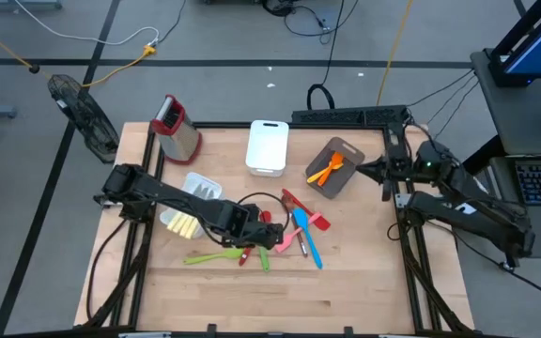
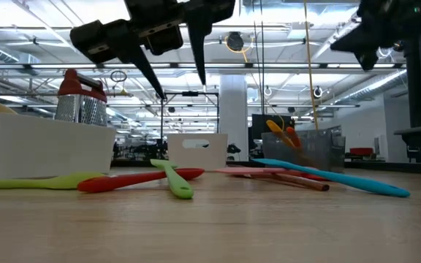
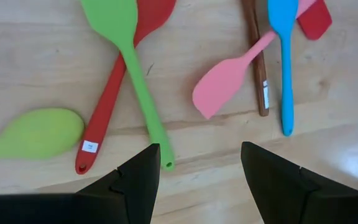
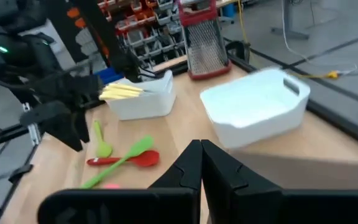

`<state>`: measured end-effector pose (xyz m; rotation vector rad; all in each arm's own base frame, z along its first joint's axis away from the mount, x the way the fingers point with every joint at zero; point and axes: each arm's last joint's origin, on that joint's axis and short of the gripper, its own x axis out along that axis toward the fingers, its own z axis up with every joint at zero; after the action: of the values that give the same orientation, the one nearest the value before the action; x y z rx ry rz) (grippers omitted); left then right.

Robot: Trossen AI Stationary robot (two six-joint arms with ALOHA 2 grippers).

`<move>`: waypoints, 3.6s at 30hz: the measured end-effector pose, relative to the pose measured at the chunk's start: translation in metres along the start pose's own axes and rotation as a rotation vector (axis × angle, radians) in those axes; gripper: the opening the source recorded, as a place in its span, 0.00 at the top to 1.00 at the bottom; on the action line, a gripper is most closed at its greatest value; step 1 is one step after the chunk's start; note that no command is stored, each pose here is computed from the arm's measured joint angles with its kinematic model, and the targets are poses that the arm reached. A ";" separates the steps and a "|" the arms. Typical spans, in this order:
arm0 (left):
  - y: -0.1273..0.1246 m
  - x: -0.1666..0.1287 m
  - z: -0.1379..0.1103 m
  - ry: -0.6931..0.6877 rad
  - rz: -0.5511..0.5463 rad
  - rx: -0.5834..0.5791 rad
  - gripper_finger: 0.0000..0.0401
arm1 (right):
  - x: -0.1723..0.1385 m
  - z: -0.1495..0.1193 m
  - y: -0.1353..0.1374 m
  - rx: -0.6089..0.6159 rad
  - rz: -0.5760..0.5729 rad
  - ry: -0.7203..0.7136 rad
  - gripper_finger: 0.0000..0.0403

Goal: Pick & Place Kitchen Items
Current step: Put the green spatula into the black bin

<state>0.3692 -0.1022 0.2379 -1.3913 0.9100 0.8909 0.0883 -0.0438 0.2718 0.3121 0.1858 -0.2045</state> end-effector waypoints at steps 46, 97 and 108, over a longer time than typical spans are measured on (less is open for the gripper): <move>0.011 0.074 0.012 0.051 0.203 -0.166 0.43 | 0.009 -0.050 -0.021 -0.069 -0.195 -0.045 1.00; 0.004 0.050 0.028 0.015 0.145 -0.099 0.96 | 0.009 -0.050 -0.021 -0.103 -0.204 -0.046 1.00; -0.019 -0.004 0.035 -0.079 -0.171 0.043 0.96 | 0.009 -0.050 -0.020 -0.008 -0.190 -0.054 1.00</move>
<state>0.3847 -0.0669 0.2483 -1.3652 0.7345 0.7863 0.0853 -0.0481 0.2177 0.2806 0.1629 -0.3997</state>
